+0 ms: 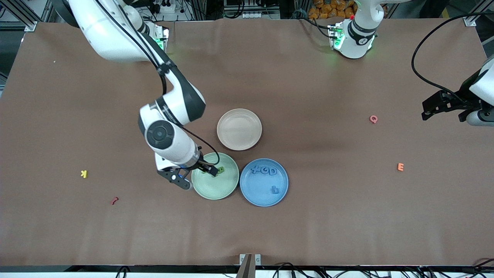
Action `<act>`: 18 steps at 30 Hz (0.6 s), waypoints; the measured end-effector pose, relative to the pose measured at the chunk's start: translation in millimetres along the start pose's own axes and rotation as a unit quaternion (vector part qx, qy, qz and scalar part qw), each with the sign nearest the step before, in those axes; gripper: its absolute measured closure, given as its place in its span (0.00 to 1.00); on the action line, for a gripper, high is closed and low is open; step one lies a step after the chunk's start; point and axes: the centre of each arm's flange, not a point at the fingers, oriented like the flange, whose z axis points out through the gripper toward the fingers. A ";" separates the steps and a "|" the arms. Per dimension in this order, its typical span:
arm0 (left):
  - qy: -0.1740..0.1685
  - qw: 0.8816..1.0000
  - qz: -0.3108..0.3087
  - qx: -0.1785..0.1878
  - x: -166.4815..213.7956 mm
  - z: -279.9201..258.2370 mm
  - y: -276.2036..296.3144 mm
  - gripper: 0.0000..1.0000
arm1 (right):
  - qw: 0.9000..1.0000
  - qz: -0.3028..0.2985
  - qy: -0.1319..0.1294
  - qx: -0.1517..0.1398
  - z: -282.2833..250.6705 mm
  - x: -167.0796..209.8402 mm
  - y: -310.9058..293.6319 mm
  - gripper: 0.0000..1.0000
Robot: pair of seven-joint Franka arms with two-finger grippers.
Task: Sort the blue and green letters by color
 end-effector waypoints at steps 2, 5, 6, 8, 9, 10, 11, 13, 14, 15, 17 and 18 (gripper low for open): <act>0.000 1.000 0.000 0.000 0.0 0.1 0.0 0.00 | 1.000 -0.014 0.001 -0.003 -25.4 2.8 6.0 0.00; 0.000 1.000 0.000 0.000 0.0 0.1 -0.1 0.00 | 0.999 -0.041 0.004 -0.007 -68.5 6.9 19.2 0.00; 0.000 1.000 0.000 0.000 0.0 0.1 -0.1 0.00 | 0.999 -0.049 0.005 -0.010 -83.0 8.2 25.0 0.00; 0.000 1.000 0.000 0.000 0.0 0.1 -0.1 0.00 | 0.998 -0.062 0.004 -0.015 -106.2 9.4 35.7 0.00; 0.000 1.000 0.000 0.000 0.0 0.1 -0.1 0.00 | 0.998 -0.068 0.004 -0.017 -115.9 9.5 40.3 0.00; 0.000 1.000 0.000 0.000 0.0 0.1 -0.1 0.00 | 0.997 -0.075 0.004 -0.019 -124.6 9.8 44.9 0.00; 0.000 1.000 0.000 0.000 0.0 0.2 -0.1 0.00 | 0.996 -0.083 0.003 -0.022 -134.8 10.0 50.3 0.00; 0.000 1.000 0.000 0.000 0.0 0.1 -0.1 0.00 | 0.995 -0.100 0.003 -0.026 -150.9 10.6 59.7 0.00; 0.000 1.000 0.000 0.000 0.0 0.1 -0.1 0.00 | 0.994 -0.106 0.002 -0.027 -156.4 11.1 63.3 0.00; 0.000 1.000 0.000 0.000 0.0 0.1 -0.1 0.00 | 0.993 -0.113 0.002 -0.028 -161.8 11.9 67.1 0.00; 0.000 1.000 0.000 0.000 0.0 0.2 -0.1 0.00 | 0.991 -0.127 0.001 -0.031 -173.1 14.6 76.3 0.00; 0.000 1.000 0.000 0.000 0.0 0.1 -0.2 0.00 | 0.991 -0.133 0.000 -0.033 -178.5 16.3 81.2 0.00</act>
